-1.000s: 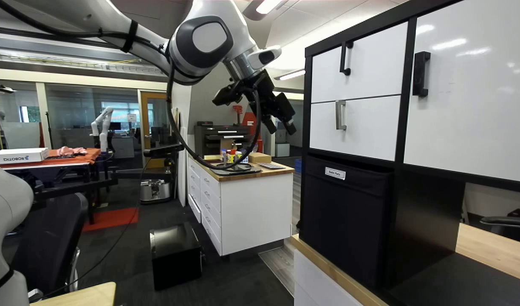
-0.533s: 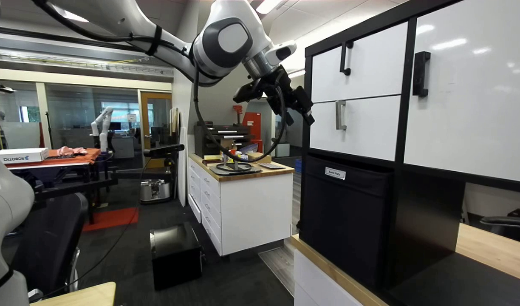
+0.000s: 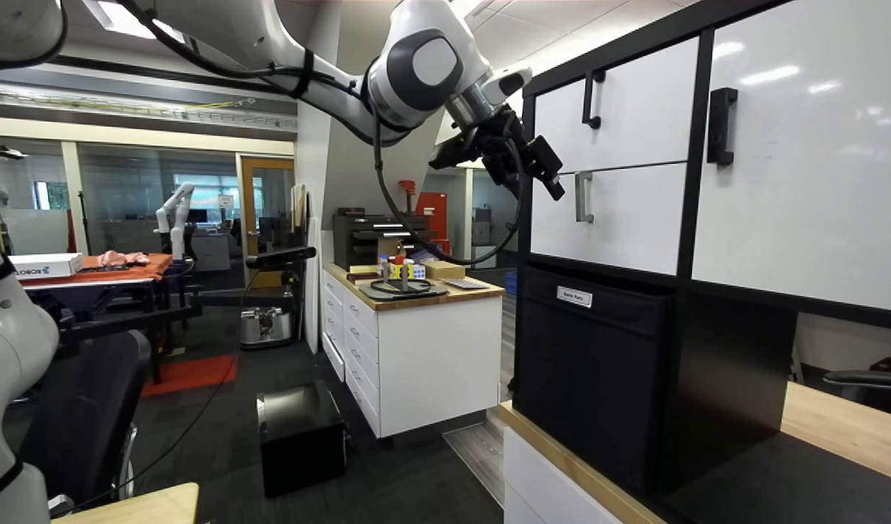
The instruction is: Open the bottom drawer
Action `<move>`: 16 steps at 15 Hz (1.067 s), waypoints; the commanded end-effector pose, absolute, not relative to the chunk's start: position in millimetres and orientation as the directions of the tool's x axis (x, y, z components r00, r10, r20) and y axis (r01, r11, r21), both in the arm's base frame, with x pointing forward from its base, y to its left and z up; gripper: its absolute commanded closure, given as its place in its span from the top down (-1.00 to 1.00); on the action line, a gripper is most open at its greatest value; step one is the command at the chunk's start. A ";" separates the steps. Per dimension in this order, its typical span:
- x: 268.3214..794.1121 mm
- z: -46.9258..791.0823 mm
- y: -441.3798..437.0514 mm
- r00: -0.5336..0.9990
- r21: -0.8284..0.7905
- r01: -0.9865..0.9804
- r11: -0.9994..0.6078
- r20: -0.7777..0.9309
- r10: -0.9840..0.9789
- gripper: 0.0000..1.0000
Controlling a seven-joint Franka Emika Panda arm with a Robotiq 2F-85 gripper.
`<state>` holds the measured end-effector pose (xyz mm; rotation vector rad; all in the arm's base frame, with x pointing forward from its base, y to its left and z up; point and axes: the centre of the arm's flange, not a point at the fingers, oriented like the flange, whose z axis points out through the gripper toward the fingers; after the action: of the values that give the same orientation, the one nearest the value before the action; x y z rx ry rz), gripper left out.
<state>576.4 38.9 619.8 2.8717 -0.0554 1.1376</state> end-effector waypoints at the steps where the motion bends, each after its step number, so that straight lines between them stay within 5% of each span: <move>1: 605.4 627.2 45.8 0.704 0.027 -0.068 -0.997 0.709 -0.029 1.00; 14: 650.7 612.3 39.0 0.673 0.036 -0.058 -0.998 0.740 -0.013 1.00; 16: 654.3 610.0 38.2 0.666 0.039 -0.054 -0.998 0.746 -0.007 0.48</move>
<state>642.6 36.6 607.9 2.8467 -0.0505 1.2144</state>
